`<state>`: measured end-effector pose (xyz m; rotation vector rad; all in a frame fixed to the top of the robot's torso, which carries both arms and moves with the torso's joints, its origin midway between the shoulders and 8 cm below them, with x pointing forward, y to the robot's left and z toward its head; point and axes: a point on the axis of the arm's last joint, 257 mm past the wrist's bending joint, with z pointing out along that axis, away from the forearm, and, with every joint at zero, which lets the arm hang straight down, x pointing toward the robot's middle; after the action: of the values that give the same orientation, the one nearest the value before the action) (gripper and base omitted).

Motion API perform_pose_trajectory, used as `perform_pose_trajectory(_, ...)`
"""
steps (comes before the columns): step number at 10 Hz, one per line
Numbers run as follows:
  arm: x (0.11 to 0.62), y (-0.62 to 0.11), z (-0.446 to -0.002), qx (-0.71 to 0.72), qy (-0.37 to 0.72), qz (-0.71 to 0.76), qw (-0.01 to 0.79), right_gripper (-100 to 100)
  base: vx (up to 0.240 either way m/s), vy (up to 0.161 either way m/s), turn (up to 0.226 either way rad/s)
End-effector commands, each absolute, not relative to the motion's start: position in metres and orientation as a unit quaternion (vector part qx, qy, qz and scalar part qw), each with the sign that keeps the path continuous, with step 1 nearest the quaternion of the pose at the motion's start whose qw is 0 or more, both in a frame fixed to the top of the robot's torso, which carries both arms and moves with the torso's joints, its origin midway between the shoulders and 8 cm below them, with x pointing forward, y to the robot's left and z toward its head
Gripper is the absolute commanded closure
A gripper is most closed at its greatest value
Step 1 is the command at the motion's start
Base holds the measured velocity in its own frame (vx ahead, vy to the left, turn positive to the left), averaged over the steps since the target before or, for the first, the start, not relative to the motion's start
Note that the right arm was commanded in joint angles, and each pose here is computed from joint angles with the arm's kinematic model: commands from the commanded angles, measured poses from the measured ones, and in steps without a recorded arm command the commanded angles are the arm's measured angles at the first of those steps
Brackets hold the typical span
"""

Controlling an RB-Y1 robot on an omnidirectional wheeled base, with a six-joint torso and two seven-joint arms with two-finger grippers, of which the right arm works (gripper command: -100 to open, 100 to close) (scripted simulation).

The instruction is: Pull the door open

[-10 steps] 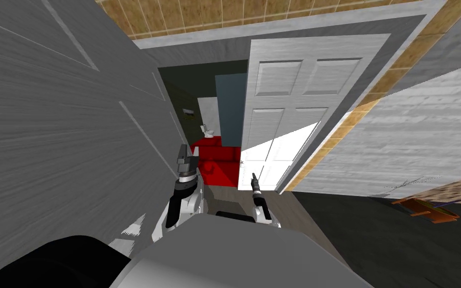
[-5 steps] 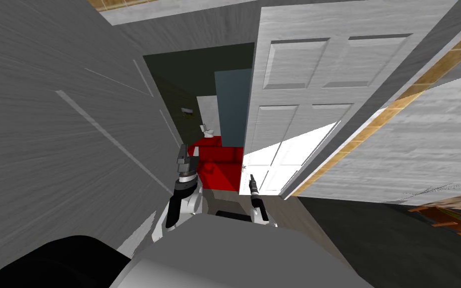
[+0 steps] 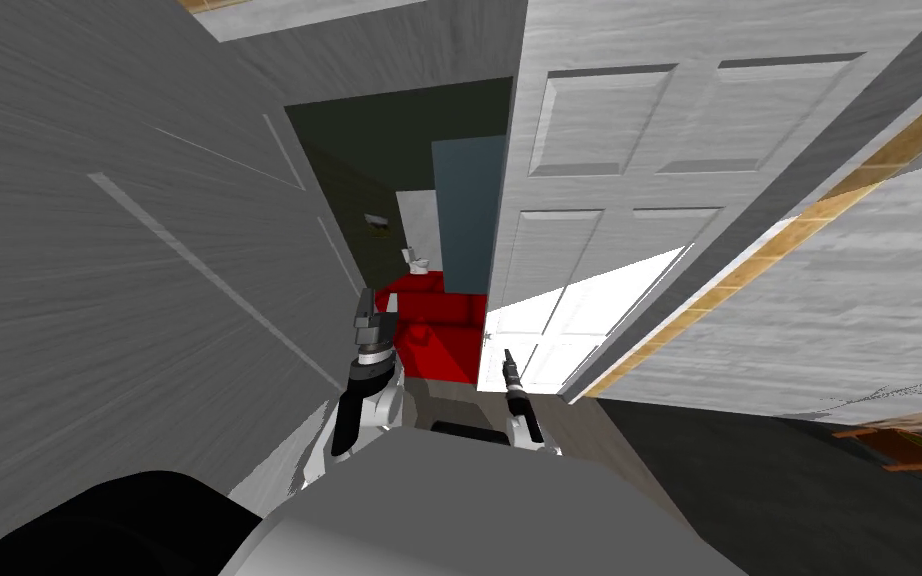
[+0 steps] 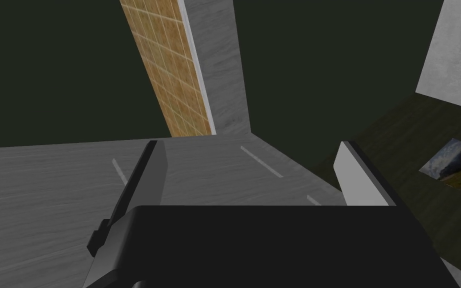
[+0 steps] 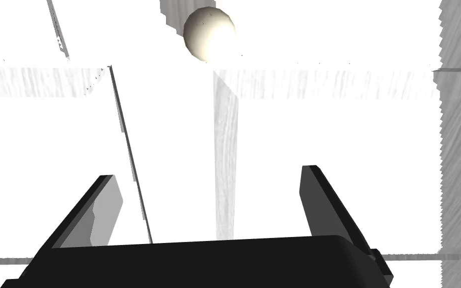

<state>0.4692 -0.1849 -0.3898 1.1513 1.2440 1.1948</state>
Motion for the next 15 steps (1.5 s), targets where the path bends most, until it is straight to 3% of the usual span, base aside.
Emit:
perform_pose_trajectory(1, 0.471, -0.206, -0.391, 0.475, 0.519, 0.484, 0.520, -100, -0.043, -0.119, 0.216)
perform_pose_trajectory(6, 0.477, -0.226, -0.391, 0.508, 0.489, 0.471, 0.530, -100, -0.039, -0.038, 0.243)
perform_pose_trajectory(15, 0.477, -0.229, -0.392, 0.531, 0.468, 0.465, 0.531, -100, 0.159, 0.056, 0.003)
